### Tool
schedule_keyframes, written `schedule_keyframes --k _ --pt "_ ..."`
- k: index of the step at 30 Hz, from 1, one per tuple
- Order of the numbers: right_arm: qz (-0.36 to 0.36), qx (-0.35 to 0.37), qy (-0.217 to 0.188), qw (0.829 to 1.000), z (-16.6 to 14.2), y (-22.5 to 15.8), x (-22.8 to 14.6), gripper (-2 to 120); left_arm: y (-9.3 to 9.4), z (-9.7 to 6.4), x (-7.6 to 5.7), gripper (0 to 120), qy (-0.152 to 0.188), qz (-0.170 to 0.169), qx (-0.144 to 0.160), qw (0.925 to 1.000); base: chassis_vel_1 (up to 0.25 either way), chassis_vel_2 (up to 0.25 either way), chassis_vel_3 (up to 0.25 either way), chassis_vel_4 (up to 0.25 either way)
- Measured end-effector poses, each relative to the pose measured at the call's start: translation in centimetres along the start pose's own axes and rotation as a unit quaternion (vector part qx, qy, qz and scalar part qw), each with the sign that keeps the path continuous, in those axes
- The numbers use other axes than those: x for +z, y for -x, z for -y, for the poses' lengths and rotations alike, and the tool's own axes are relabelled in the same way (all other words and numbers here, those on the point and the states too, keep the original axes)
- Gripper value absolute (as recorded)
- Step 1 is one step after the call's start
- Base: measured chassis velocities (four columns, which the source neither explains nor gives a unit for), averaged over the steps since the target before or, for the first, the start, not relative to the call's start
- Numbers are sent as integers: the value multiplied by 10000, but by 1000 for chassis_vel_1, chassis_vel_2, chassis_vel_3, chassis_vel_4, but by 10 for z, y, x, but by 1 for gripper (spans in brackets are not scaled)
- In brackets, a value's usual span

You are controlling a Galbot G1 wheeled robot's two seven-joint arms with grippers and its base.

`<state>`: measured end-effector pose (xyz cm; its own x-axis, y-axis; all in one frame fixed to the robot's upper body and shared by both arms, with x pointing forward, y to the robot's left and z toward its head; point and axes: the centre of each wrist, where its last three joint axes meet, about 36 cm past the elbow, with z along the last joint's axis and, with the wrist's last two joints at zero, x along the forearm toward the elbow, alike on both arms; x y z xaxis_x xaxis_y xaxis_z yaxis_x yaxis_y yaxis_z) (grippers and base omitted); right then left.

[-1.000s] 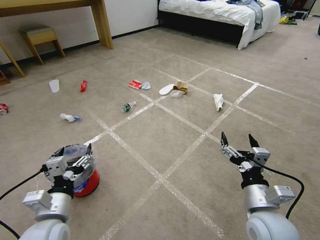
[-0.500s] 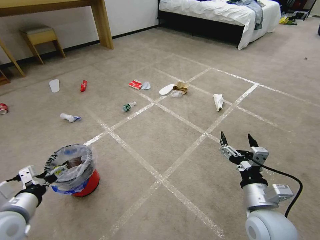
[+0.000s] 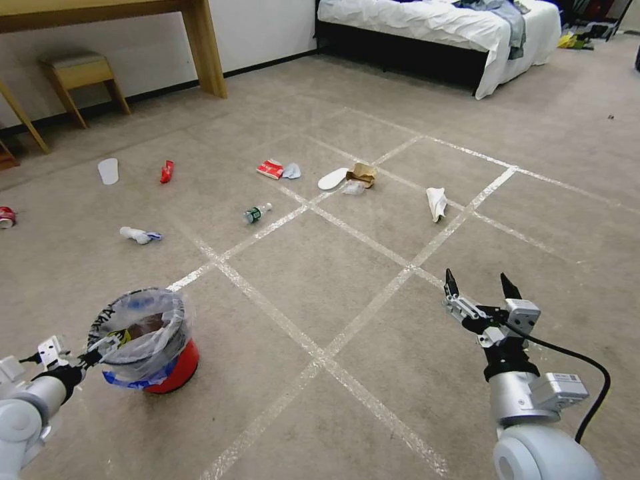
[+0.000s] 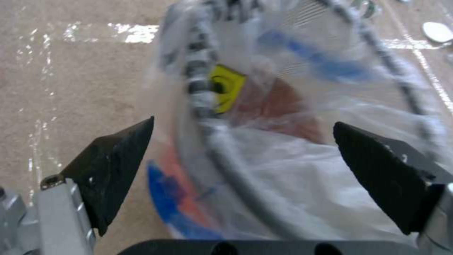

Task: Pick up the trash bin and place the garbage on the floor into it.

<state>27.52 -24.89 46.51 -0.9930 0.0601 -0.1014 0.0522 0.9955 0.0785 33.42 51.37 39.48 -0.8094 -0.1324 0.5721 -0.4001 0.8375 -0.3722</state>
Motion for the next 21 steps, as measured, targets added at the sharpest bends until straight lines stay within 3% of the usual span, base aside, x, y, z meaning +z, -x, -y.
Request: schedule_keyframes --k 6,13,21 --pt "-43 53 -33 10000 0 -2 3 100 8 -21 0 100 22 54 -80 10000 0 0 0 0" --pt "-98 103 -116 9998 0 -6 7 100 18 -31 -6 100 -7 176 -97 9998 0 0 0 0" --pt "-142 100 -152 9997 -1 -7 12 100 33 -47 -2 100 -106 156 -238 9995 0 0 0 0"
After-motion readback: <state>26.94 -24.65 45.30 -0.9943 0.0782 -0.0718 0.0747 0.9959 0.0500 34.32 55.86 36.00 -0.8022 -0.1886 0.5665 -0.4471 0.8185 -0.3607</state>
